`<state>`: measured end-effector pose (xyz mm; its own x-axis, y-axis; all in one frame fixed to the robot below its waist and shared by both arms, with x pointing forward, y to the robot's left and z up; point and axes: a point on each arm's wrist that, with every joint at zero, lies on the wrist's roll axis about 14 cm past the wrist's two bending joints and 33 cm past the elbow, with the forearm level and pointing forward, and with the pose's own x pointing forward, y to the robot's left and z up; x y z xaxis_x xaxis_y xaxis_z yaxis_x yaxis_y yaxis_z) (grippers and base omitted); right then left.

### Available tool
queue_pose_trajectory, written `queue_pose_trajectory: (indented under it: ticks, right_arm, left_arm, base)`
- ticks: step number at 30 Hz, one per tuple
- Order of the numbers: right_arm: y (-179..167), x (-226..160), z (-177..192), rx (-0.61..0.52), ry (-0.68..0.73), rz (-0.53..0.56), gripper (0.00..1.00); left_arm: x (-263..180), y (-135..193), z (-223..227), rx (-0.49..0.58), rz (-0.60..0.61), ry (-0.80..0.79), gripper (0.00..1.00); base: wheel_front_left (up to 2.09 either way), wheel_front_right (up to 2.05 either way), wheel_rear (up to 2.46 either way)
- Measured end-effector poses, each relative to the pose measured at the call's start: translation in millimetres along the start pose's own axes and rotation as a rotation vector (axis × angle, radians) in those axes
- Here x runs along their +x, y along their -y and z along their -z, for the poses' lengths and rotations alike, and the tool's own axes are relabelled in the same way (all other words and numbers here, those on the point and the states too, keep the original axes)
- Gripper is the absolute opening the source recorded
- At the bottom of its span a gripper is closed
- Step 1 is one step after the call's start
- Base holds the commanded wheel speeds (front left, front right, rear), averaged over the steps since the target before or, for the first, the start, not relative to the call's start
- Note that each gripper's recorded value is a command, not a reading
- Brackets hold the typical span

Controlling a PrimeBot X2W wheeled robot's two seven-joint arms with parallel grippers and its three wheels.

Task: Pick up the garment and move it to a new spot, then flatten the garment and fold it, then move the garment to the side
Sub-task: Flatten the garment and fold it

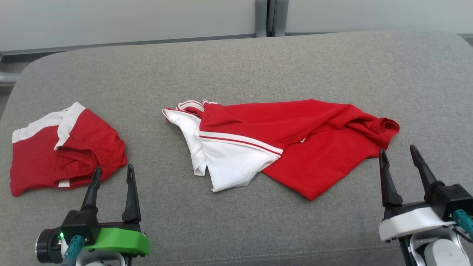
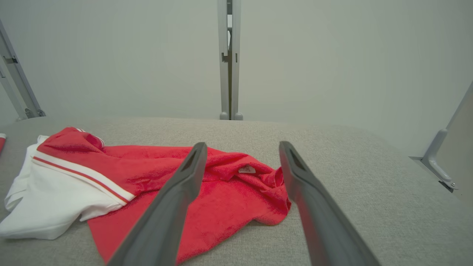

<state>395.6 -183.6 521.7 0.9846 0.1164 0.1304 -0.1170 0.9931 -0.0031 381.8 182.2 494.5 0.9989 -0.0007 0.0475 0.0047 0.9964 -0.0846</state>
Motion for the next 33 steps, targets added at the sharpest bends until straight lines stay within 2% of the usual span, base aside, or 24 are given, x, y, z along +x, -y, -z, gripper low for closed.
queue_pose_trajectory:
  ticks: [8, 24, 33]
  right_arm:
    - [-12, -18, 15, 0.014, -0.054, -0.012, 1.0]
    - [-20, -17, 21, 0.024, -0.072, -0.032, 1.0]
    - [5, 5, 47, -0.036, -0.163, -0.041, 1.0]
  left_arm:
    - [-8, -2, 0, 0.011, 0.003, -0.005, 1.0]
    - [-7, 1, 2, 0.01, 0.01, -0.009, 1.0]
    - [5, 9, 4, -0.001, 0.032, -0.008, 1.0]
  base:
    - [0.0, 0.0, 0.0]
    - [0.0, 0.0, 0.0]
    - [0.0, 0.0, 0.0]
